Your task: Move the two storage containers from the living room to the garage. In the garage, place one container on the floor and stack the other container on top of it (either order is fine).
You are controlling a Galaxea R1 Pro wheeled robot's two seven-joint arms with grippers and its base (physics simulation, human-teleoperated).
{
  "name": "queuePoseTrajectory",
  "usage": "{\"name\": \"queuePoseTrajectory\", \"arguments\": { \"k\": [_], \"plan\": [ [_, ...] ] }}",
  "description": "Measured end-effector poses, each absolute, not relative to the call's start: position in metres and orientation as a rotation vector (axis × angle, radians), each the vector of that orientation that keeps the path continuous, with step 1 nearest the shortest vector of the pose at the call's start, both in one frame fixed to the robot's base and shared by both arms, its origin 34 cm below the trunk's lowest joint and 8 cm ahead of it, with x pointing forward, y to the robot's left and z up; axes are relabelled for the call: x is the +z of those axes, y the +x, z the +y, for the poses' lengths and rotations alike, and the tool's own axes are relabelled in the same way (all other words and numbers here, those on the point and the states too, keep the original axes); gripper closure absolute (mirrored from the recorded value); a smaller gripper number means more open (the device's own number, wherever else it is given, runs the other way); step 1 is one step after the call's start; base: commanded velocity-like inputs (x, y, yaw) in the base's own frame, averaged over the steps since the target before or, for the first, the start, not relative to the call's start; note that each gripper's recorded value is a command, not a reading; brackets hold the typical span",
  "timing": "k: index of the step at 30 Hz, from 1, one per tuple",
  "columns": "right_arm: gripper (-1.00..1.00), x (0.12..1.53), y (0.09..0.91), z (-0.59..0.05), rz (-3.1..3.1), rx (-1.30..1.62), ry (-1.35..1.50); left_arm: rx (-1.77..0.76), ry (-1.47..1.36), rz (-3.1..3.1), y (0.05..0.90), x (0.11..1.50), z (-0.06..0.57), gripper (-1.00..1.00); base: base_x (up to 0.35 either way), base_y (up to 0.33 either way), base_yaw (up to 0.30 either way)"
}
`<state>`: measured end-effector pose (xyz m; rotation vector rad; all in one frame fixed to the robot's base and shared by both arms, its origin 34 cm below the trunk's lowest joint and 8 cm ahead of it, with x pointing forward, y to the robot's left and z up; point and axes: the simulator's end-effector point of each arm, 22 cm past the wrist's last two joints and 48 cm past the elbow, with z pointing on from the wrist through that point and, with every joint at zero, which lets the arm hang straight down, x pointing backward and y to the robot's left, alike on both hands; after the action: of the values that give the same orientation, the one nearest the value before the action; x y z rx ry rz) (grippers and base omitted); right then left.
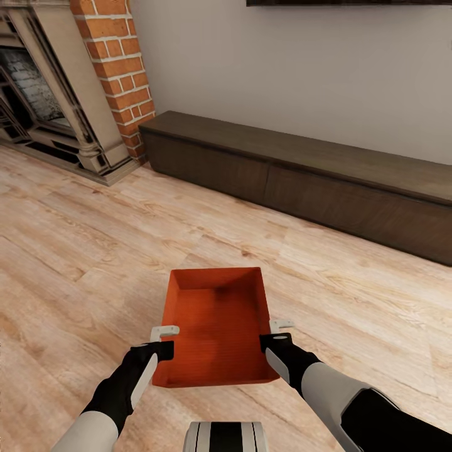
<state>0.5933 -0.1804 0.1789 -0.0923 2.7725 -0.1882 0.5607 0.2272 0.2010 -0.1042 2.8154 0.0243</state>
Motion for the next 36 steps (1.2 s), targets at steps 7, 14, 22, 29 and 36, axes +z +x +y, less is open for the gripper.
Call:
{"name": "queuePoseTrajectory", "arguments": {
  "k": [7, 14, 22, 29, 36],
  "plan": [
    [1.0, 0.194, 0.597, -0.18, 2.775, -0.187, -0.09, 0.024, -0.102, 2.818, 0.565, 0.217, 0.228, 1.0, 0.0, 0.0, 0.0],
    [1.0, 0.21, 0.601, -0.18, 2.774, -0.187, -0.09, 0.025, -0.102, 2.818, 0.569, 0.232, 0.227, 1.0, 0.0, 0.0, 0.0],
    [1.0, 0.229, 0.609, -0.18, 2.767, -0.182, -0.09, 0.027, -0.101, 2.811, 0.576, 0.252, 0.227, 1.0, 0.0, 0.0, 0.0],
    [1.0, 0.245, 0.613, -0.18, 2.767, -0.18, -0.092, 0.028, -0.101, 2.81, 0.58, 0.268, 0.227, 1.0, 0.0, 0.0, 0.0],
    [1.0, 0.26, 0.616, -0.18, 2.767, -0.18, -0.092, 0.028, -0.101, 2.811, 0.583, 0.283, 0.227, 1.0, 0.0, 0.0, 0.0]
  ]
}}
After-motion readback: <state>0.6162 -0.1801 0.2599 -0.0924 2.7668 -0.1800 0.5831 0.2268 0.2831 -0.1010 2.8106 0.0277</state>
